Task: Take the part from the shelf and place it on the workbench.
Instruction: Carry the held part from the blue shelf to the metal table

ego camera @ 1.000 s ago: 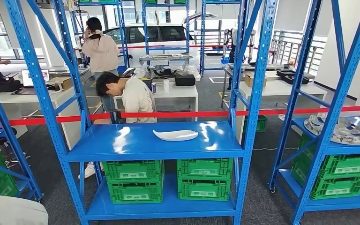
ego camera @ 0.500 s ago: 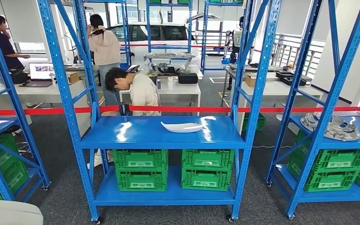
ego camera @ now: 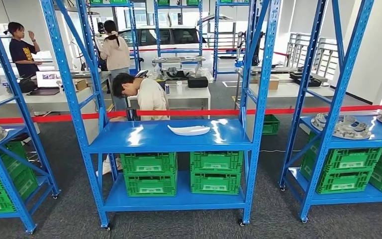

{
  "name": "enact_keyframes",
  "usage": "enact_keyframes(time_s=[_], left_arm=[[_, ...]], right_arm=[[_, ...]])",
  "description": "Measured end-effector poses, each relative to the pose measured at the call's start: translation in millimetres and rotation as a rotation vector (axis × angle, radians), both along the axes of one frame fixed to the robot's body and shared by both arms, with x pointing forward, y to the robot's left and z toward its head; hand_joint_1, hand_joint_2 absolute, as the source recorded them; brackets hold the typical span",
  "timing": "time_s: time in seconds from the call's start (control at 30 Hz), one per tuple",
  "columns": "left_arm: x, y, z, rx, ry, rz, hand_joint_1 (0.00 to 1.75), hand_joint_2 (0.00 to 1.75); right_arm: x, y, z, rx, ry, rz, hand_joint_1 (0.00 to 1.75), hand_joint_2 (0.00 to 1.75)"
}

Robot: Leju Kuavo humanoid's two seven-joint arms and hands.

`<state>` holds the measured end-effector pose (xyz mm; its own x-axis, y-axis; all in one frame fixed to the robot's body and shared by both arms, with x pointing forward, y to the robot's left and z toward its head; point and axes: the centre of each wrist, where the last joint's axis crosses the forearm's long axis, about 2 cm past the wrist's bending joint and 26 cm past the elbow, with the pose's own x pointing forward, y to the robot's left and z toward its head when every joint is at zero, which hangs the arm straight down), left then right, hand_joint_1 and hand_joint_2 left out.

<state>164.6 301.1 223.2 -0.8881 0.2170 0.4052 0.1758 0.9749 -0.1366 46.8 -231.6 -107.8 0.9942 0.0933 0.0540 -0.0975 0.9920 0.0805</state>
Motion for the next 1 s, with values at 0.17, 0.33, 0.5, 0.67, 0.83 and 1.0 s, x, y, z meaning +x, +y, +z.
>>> enact_keyframes(time_s=[0.17,0.33,0.5,0.67,0.83,1.0], left_arm=[[-6.6,-5.4,-1.3,-0.051,-0.038,-0.138,1.75,1.75],[-7.1,-8.4,-5.4,-0.097,-0.052,-0.219,1.75,1.75],[-4.9,-13.6,-12.7,-0.134,-0.034,-0.32,1.75,1.75],[-3.6,-19.7,-15.5,-0.125,-0.017,-0.366,1.75,1.75],[-5.6,-26.8,-16.5,-0.104,-0.014,-0.416,1.75,1.75],[-7.1,-35.3,-16.7,-0.083,-0.048,-0.525,1.75,1.75]], right_arm=[[0.1,-0.2,0.0,0.003,0.001,-0.015,0.0,0.0],[-0.4,0.0,-0.1,0.005,0.007,-0.025,0.0,0.0],[-0.2,-0.1,0.0,0.006,0.012,-0.034,0.0,0.0],[2.0,-0.3,0.2,0.007,0.007,-0.036,0.0,0.0],[2.2,-0.1,0.3,0.004,0.006,-0.022,0.0,0.0],[4.5,-0.1,0.5,0.002,0.0,-0.013,0.0,0.0]])
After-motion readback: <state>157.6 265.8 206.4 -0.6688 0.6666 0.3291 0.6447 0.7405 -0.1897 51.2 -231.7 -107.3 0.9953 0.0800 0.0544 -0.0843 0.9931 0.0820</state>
